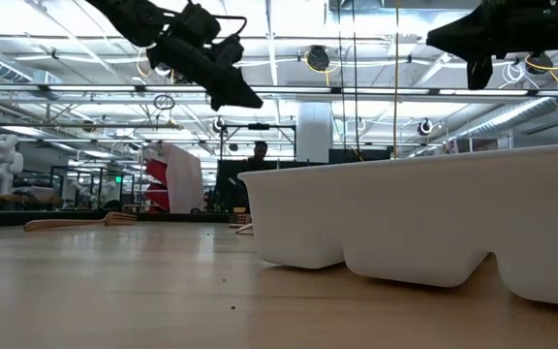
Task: Sort silverware
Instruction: Put the gold table knife into the cutlery tray with the other gold table knives
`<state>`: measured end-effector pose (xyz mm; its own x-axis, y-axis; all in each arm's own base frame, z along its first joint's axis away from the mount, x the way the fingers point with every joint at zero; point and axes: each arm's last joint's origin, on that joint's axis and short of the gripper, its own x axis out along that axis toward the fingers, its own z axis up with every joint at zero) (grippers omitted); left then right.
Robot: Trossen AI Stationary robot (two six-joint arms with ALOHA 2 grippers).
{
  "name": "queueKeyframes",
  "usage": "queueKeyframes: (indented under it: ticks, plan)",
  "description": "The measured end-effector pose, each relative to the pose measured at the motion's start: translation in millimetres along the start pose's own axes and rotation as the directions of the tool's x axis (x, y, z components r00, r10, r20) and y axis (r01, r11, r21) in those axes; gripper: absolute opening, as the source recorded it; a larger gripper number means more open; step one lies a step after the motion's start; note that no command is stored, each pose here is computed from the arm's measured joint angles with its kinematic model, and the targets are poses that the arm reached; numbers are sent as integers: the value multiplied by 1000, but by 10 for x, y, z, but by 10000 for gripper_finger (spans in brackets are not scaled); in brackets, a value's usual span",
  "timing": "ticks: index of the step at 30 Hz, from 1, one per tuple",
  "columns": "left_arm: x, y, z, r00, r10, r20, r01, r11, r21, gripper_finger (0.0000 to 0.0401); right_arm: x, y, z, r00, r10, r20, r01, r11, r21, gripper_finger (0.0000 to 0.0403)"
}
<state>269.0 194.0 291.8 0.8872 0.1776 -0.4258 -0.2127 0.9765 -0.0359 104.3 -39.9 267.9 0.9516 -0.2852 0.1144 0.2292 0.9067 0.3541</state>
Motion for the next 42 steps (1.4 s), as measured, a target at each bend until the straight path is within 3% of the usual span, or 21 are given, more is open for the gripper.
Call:
queueKeyframes:
  ticks: [4, 8, 11, 16, 30, 34, 37, 42]
  plan:
    - [10, -23, 6, 1000, -4, 1, 4, 1000, -6, 43, 0, 0, 1, 1000, 0, 1, 0, 1000, -6, 56]
    - [31, -50, 18, 997, 76, -6, -76, 997, -16, 43, -1, -13, 6, 999, -46, 20, 46, 999, -26, 67]
    - [39, -61, 39, 994, 106, 8, -106, 994, -13, 43, 0, -10, 5, 999, -38, 16, 36, 996, 82, 67]
    - [55, -105, 115, 992, 100, 77, -86, 983, -161, 43, 0, -6, 5, 1000, -28, 13, 25, 982, 189, 67]
    - [59, -97, 108, 986, 148, 76, -139, 984, -113, 43, 0, -3, 5, 1000, -17, 10, 16, 995, 100, 66]
    - [61, -102, 109, 986, 147, 76, -129, 971, -199, 43, -2, -1, 10, 1000, -13, 14, 11, 991, 135, 66]
    - [62, -112, 109, 990, 113, 80, -97, 978, -184, 43, -4, 30, 9, 997, 82, -12, -80, 990, 113, 66]
    - [45, -117, 114, 990, -91, 112, 113, 969, -218, 43, -102, 158, 121, 933, 358, 27, -358, 933, 24, 66]
